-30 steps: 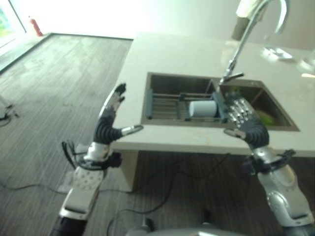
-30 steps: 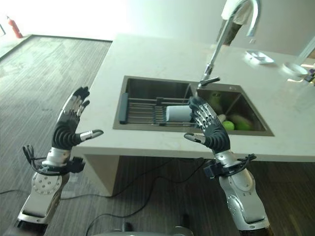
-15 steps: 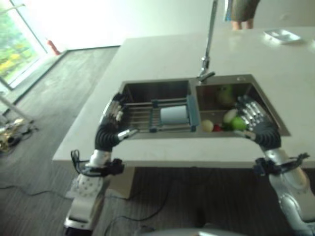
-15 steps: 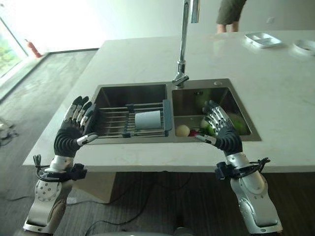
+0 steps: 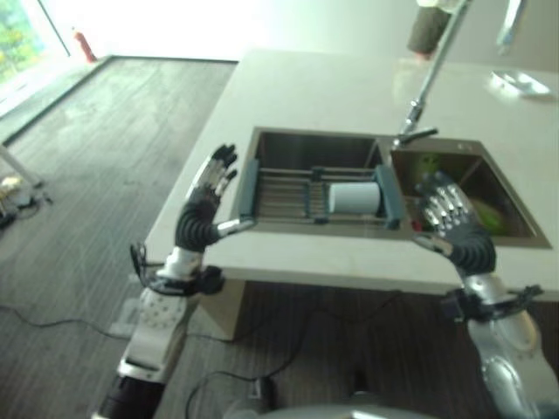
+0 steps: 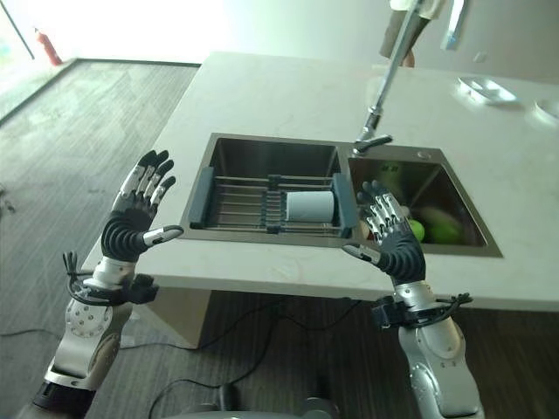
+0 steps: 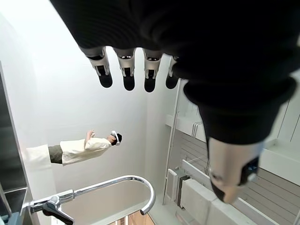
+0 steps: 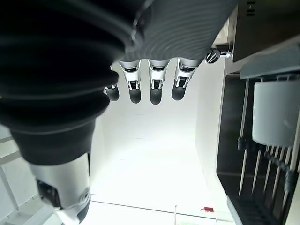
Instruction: Place the dishes in the dishwasher.
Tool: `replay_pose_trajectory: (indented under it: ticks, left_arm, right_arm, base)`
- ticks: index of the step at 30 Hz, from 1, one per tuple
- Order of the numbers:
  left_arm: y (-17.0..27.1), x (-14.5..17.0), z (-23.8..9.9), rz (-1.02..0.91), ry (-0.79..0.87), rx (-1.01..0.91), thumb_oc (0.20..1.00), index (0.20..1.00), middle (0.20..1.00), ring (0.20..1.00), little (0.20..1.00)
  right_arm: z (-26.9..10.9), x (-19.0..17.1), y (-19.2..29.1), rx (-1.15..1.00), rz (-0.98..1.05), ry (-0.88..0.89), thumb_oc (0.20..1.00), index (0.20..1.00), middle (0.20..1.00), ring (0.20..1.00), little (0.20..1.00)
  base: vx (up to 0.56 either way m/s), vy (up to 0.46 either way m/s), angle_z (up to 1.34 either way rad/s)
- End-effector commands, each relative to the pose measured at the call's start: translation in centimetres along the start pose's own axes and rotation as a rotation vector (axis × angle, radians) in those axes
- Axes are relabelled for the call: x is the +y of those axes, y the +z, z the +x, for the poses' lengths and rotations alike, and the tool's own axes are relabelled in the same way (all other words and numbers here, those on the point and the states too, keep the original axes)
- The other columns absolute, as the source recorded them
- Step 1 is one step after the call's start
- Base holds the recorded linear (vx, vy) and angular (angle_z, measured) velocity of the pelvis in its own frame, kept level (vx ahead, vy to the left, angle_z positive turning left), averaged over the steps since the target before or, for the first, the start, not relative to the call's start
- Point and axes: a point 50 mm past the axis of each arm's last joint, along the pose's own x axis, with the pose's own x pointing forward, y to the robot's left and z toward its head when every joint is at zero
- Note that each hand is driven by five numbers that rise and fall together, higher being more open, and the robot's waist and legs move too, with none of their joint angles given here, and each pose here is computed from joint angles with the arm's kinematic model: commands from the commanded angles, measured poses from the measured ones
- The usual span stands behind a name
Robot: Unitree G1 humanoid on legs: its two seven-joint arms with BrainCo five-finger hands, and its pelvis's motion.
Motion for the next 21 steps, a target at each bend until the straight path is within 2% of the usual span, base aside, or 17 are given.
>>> replay_pose_trajectory:
  ticks: [1,9,14,18,21]
  left_arm:
    - [1.5,-0.2,0.5,0.036,-0.056,-0.056,1.0,1.0,1.0,1.0,1.0]
    - [1.9,0.2,0.7,0.02,-0.056,-0.074,1.0,1.0,1.0,1.0,1.0]
    - [1.8,-0.3,0.8,-0.106,-0.037,-0.068,1.0,1.0,1.0,1.0,1.0]
    - [1.6,-0.1,0.1,-0.049,-0.022,-0.043,1.0,1.0,1.0,1.0,1.0]
    - [2.1,0.4,-0.4,0.042,-0.023,-0.063,1.0,1.0,1.0,1.0,1.0]
  right_arm:
    - [2.2,-0.1,2.3,-0.117,-0.081,0.083,1.0,1.0,1.0,1.0,1.0]
    - [2.3,-0.4,1.7,-0.081,-0.077,0.074,1.0,1.0,1.0,1.0,1.0]
    - [2.7,0.1,1.5,-0.065,-0.098,0.061,1.0,1.0,1.0,1.0,1.0]
    - [2.0,-0.5,1.6,-0.049,-0.089,0.055,1.0,1.0,1.0,1.0,1.0]
    - [1.4,-0.8,1.9,-0.041,-0.092,0.113,1.0,1.0,1.0,1.0,1.0]
  base:
    - [0.07,0.097,-0.81]
    - [0.09,-0.134,-0.3]
    - [0.14,-0.298,0.03]
    - [0.1,-0.292,-0.08]
    - [0.07,-0.24,-0.09]
